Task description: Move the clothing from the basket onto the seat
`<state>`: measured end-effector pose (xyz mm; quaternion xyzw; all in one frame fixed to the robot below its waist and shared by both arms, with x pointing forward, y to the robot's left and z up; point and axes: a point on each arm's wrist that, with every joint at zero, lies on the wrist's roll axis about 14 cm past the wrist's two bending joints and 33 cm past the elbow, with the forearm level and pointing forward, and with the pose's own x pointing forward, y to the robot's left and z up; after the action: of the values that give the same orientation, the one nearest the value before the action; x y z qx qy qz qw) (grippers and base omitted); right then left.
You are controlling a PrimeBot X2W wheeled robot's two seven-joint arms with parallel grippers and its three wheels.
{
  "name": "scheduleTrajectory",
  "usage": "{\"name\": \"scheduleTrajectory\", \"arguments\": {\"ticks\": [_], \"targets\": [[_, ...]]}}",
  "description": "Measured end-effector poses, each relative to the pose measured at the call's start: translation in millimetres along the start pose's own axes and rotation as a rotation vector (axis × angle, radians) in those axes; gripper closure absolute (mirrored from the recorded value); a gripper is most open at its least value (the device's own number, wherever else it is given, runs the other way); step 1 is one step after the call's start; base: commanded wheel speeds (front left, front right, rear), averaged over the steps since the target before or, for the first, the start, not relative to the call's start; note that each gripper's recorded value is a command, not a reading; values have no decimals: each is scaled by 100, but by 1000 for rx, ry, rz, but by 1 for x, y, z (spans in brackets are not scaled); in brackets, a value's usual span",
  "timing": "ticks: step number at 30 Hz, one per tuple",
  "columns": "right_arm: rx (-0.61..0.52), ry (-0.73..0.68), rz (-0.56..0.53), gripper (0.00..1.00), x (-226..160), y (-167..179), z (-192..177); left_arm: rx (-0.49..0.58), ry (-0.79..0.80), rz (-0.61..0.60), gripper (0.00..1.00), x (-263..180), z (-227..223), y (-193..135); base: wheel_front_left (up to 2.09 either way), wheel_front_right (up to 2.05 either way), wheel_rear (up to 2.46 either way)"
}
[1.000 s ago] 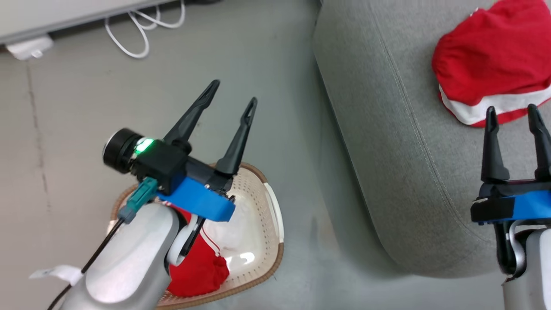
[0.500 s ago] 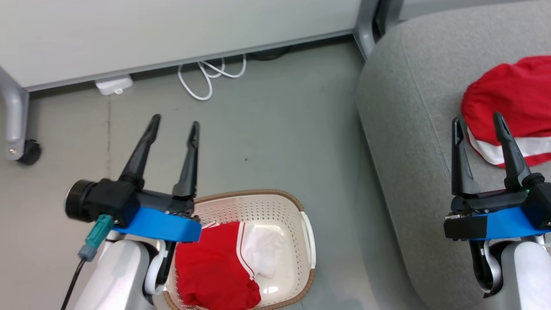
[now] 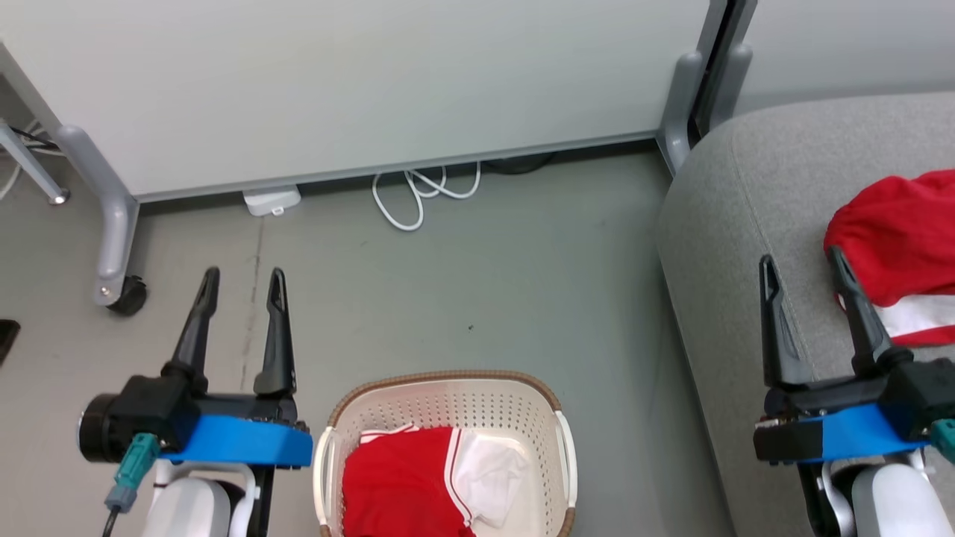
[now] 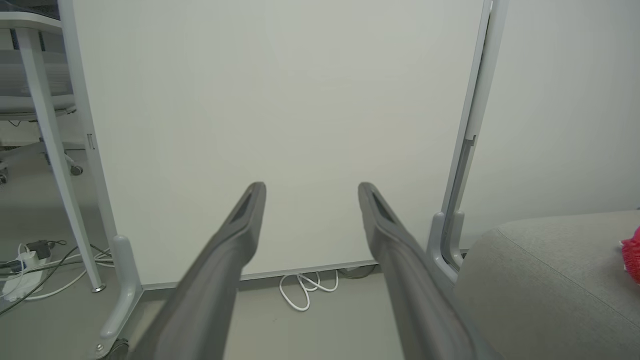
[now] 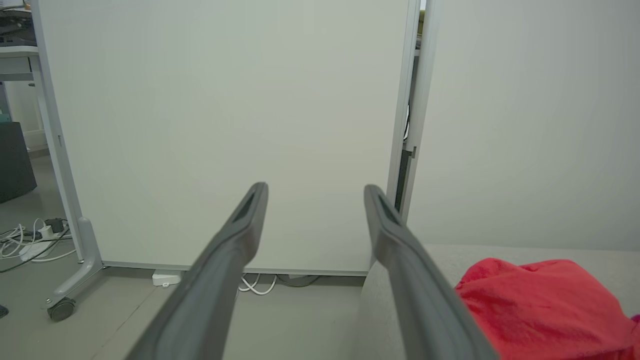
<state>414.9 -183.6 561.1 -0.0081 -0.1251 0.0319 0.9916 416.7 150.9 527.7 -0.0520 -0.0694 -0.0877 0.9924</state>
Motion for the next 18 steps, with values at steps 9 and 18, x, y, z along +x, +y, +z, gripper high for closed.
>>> {"name": "scheduleTrajectory", "arguments": {"ticks": [9, 18], "targets": [[27, 34, 17, 0, -21, 9, -6, 3, -4, 31, 0, -21, 4, 5, 0, 0, 0], [68, 66, 23, 0, -36, 15, -13, -2, 7, 41, 0, -30, 2, 5, 0, 0, 0]]}}
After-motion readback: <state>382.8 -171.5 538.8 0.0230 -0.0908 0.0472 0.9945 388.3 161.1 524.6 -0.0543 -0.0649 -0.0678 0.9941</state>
